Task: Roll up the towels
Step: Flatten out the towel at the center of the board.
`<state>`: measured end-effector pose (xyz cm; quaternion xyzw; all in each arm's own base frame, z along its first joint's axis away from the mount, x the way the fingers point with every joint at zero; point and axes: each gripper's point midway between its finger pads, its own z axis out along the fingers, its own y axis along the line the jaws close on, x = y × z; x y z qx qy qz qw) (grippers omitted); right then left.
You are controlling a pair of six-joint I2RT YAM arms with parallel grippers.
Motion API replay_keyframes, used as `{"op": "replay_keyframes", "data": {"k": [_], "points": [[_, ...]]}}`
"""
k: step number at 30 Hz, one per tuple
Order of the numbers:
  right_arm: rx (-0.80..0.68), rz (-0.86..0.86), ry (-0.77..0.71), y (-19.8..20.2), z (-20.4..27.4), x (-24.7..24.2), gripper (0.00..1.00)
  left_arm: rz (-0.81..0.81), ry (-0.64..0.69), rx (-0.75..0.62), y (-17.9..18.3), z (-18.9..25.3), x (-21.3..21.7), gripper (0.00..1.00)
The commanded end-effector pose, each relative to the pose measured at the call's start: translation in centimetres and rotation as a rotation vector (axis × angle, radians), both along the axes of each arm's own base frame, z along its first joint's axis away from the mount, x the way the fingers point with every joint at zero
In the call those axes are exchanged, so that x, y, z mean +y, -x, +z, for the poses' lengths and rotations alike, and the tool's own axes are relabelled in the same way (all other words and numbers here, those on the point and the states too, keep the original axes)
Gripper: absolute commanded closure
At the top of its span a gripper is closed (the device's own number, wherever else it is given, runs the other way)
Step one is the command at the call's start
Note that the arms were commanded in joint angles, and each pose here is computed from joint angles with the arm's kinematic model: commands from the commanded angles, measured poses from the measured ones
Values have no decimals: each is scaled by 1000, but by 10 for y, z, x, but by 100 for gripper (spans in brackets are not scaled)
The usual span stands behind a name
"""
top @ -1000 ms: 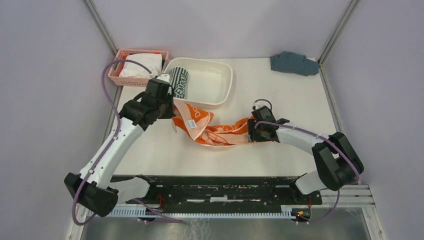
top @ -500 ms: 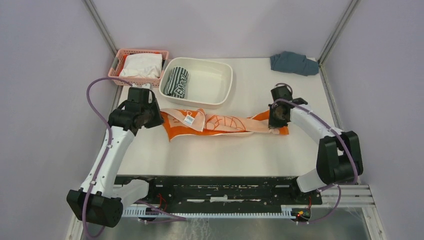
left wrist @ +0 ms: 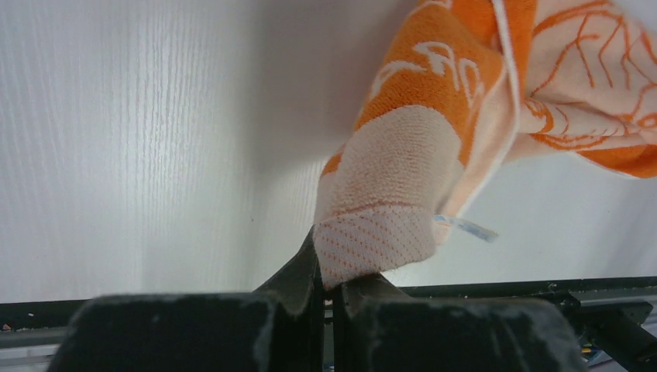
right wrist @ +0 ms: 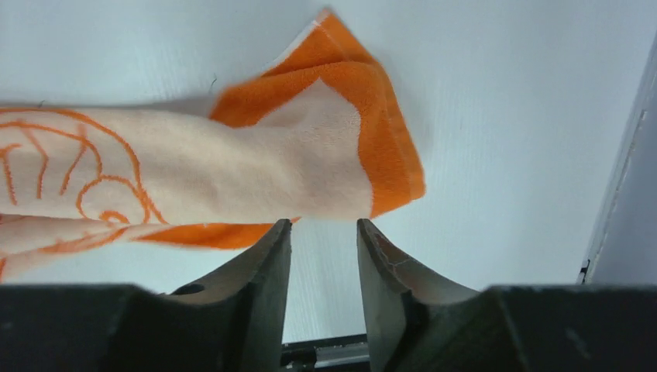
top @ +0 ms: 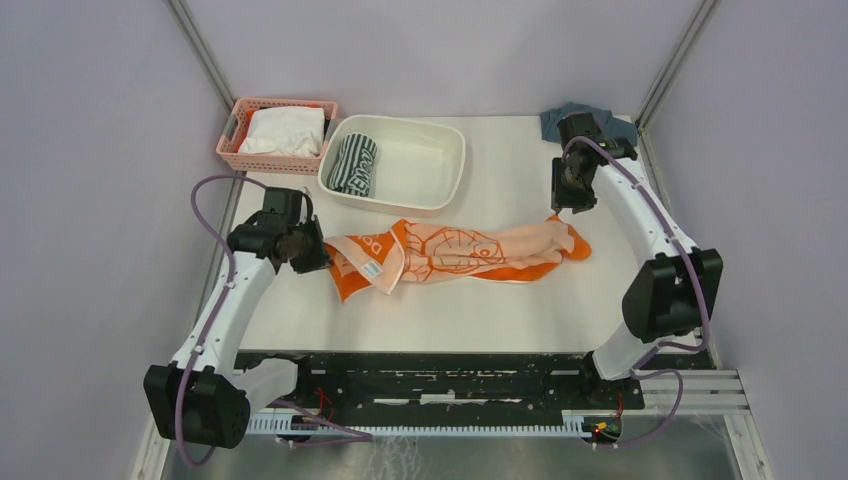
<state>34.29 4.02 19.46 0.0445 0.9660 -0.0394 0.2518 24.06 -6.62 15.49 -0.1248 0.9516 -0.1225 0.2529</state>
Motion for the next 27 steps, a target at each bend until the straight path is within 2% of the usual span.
{"op": "replay_keyframes", "data": {"k": [1,3,5,11,15,21,27], "points": [[37,-48,54,-12,-25,-11,54,18,33,-26,-11,-6,-3,97],[32,-59,44,-2,-36,-14,48,35,26,-13,-10,-15,-2,97],[33,-73,40,5,-42,-18,46,45,26,-13,-11,-19,-1,97],[77,-82,-103,46,-77,-7,46,85,6,2,-14,-34,5,97],[43,-103,-250,63,-97,13,46,96,0,-13,-19,-32,7,97],[-38,-172,-420,57,-124,35,44,116,-16,-36,-24,-28,11,97],[-27,-244,-450,38,-157,37,42,123,-22,-43,-26,-26,13,97]]}}
